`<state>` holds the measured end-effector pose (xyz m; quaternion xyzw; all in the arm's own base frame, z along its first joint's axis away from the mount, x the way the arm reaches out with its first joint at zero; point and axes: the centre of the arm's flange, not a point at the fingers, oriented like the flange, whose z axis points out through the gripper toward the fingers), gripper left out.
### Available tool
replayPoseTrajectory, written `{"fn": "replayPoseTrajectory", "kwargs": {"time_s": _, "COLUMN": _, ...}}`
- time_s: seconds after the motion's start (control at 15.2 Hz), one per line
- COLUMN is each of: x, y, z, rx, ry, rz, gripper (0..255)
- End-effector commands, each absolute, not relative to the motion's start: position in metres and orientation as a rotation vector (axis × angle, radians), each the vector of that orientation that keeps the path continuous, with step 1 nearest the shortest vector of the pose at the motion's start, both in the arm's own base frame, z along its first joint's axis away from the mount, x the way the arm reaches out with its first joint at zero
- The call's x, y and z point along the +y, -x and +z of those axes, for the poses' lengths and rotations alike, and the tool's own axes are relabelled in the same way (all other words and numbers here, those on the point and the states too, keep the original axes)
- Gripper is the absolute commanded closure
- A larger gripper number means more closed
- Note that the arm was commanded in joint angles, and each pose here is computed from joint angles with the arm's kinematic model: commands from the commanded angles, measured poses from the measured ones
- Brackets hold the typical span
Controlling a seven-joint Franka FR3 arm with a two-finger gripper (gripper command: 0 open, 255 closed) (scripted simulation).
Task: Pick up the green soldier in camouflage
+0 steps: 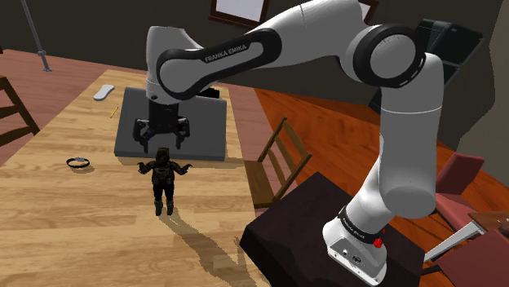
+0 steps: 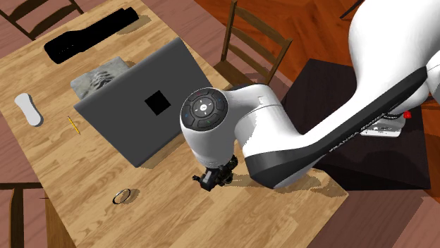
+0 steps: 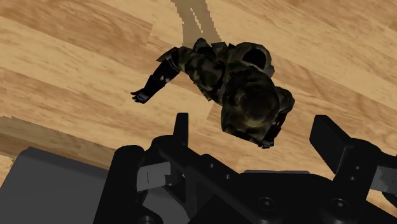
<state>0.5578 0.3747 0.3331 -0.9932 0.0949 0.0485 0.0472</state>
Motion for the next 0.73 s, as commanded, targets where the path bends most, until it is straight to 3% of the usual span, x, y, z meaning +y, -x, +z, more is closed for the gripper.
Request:
{"fn": "replayPoseTrajectory", "kwargs": {"time_s": 0.0, "x": 0.376, "y": -0.559, "z": 0.323, "rx": 0.290, "ry": 3.029, "rz": 0.147, "gripper": 0}}
{"fn": "replayPoseTrajectory", "kwargs": {"time_s": 0.26, "x": 0.376, "y": -0.559, "z": 0.309, "rx": 0.290, "ry": 3.029, "rz": 0.147, "gripper": 0}}
{"fn": "replayPoseTrajectory", "kwargs": {"time_s": 0.33, "x": 0.376, "y": -0.559, "z": 0.309, "rx": 0.290, "ry": 3.029, "rz": 0.147, "gripper": 255}}
{"fn": "replayPoseTrajectory", "kwargs": {"time_s": 0.66, "x": 0.376, "y": -0.558, "z": 0.309, "rx": 0.290, "ry": 3.029, "rz": 0.148, "gripper": 255}}
